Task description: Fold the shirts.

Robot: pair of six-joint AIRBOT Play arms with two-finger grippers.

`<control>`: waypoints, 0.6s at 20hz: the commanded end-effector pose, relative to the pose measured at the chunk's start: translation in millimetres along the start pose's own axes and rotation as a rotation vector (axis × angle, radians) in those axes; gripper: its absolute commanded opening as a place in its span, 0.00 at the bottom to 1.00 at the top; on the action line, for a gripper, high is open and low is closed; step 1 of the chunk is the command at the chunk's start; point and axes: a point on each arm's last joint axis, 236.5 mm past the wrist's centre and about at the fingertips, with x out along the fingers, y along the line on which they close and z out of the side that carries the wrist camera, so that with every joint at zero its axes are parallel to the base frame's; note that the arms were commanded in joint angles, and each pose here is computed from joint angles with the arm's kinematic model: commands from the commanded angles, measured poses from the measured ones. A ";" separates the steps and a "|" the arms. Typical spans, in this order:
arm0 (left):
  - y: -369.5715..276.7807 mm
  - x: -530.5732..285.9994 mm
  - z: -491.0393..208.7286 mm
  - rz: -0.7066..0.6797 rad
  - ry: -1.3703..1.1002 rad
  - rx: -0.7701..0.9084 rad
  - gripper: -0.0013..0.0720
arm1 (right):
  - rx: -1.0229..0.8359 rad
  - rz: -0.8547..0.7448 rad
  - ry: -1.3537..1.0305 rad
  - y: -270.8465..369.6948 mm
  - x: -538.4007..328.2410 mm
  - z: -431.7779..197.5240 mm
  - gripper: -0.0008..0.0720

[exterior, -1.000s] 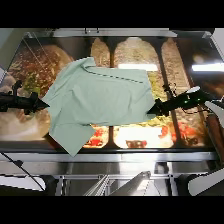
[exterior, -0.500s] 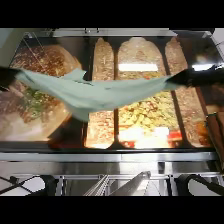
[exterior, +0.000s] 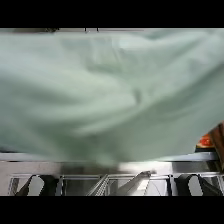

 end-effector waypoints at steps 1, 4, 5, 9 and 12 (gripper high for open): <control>70.5 -27.9 -6.1 0.167 0.025 -0.178 0.04 | 0.088 0.033 0.089 -25.6 17.1 -25.3 0.04; 172.6 -70.8 -68.0 0.412 0.188 -0.423 0.04 | 0.257 0.148 0.249 -56.3 58.4 -99.2 0.04; 199.4 -82.2 -86.8 0.461 0.219 -0.493 0.04 | 0.316 0.177 0.308 -64.6 76.1 -133.6 0.04; 283.4 -126.7 -176.2 0.555 0.339 -0.797 0.04 | 0.513 0.265 0.523 -67.3 138.5 -283.3 0.04; 332.1 -157.0 -245.3 0.586 0.375 -0.994 0.04 | 0.611 0.251 0.666 -65.6 174.0 -393.5 0.04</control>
